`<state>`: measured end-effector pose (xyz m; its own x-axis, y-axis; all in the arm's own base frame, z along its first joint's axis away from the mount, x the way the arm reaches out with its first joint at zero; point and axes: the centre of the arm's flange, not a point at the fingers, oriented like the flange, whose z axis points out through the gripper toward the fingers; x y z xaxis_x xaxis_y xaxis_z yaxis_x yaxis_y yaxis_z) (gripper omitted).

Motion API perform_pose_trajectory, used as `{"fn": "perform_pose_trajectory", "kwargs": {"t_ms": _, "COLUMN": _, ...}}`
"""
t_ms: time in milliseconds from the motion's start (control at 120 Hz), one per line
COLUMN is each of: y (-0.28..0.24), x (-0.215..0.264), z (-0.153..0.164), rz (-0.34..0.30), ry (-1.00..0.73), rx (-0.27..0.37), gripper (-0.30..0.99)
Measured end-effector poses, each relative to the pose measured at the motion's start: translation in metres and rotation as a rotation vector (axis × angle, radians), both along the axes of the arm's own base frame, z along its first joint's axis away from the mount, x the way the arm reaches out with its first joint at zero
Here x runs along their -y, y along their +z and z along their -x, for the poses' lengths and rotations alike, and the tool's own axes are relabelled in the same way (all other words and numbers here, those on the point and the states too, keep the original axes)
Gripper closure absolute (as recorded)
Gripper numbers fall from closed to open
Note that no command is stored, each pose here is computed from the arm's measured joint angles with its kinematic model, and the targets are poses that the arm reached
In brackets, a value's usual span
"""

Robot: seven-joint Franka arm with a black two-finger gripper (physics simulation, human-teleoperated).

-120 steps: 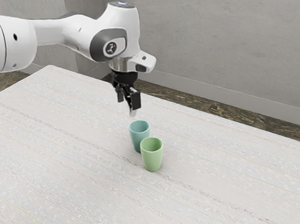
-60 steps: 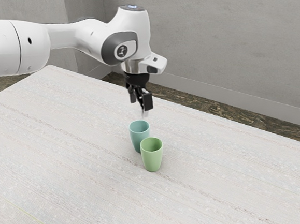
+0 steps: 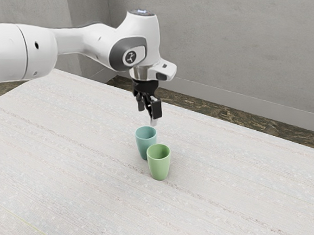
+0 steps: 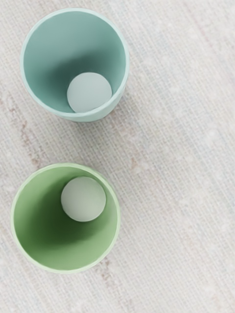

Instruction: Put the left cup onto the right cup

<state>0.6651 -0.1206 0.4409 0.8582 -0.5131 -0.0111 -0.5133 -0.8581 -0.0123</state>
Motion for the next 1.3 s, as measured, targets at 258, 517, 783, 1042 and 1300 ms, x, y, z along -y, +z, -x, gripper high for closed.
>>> {"fn": "perform_pose_trajectory", "kwargs": {"t_ms": 258, "y": -0.015, "x": -0.001, "z": -0.003, "rz": 0.002, "ry": -0.001, "rx": -0.014, "gripper": 0.00}}
{"fn": "perform_pose_trajectory", "kwargs": {"t_ms": 517, "y": -0.023, "x": -0.002, "z": -0.006, "rz": 0.002, "ry": -0.002, "rx": -0.021, "gripper": 0.00}}
{"fn": "perform_pose_trajectory", "kwargs": {"t_ms": 783, "y": -0.027, "x": -0.005, "z": -0.007, "rz": 0.000, "ry": 0.001, "rx": -0.026, "gripper": 0.08}}
{"fn": "perform_pose_trajectory", "kwargs": {"t_ms": 1042, "y": -0.036, "x": -0.009, "z": -0.010, "rz": -0.001, "ry": 0.005, "rx": -0.030, "gripper": 0.16}}
{"fn": "perform_pose_trajectory", "kwargs": {"t_ms": 1300, "y": -0.048, "x": -0.010, "z": -0.013, "rz": 0.002, "ry": 0.002, "rx": -0.031, "gripper": 0.19}}
